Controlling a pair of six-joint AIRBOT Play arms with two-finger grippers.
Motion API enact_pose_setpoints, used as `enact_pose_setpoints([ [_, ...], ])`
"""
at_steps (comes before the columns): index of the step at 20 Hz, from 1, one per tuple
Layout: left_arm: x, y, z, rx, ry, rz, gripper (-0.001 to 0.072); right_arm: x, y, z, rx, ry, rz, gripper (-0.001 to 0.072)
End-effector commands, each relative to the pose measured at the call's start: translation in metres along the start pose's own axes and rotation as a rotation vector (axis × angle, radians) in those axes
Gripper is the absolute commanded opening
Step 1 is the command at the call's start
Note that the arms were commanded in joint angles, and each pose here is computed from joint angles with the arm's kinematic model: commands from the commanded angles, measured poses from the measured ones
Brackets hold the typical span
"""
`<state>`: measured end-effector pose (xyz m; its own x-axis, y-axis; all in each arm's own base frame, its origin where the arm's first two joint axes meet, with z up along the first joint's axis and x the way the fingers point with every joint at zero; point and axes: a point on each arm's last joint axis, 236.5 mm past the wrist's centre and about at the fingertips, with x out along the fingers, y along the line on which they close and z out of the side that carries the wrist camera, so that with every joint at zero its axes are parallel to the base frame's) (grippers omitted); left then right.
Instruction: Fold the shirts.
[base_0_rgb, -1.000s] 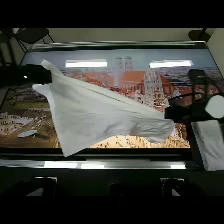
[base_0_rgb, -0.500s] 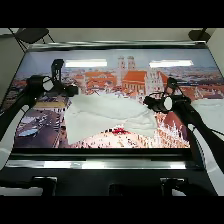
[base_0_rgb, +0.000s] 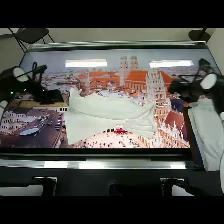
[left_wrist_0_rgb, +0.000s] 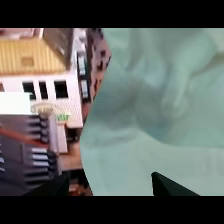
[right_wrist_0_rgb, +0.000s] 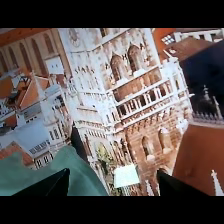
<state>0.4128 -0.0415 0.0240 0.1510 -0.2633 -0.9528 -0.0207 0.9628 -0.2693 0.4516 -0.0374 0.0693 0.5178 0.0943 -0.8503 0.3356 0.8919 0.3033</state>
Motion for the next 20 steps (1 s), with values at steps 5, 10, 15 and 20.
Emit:
enact_pose_setpoints([
  [5, 0.032, 0.027, -0.139, -0.264, 0.109, -0.238, 0.0591, -0.009, -0.04, -0.063, 0.02, 0.321, 0.096, 0.0617],
  [10, 0.073, 0.016, -0.194, -0.334, 0.225, -0.302, 0.0585, 0.015, -0.038, -0.095, -0.005, 0.448, 0.111, 0.0612],
  [15, 0.101, 0.002, -0.189, -0.392, 0.177, -0.337, 0.0584, 0.027, -0.043, -0.103, 0.003, 0.492, 0.106, 0.0613],
  [20, 0.119, -0.017, -0.166, -0.409, 0.103, -0.329, 0.0573, 0.036, -0.047, -0.107, 0.011, 0.515, 0.097, 0.0621],
])
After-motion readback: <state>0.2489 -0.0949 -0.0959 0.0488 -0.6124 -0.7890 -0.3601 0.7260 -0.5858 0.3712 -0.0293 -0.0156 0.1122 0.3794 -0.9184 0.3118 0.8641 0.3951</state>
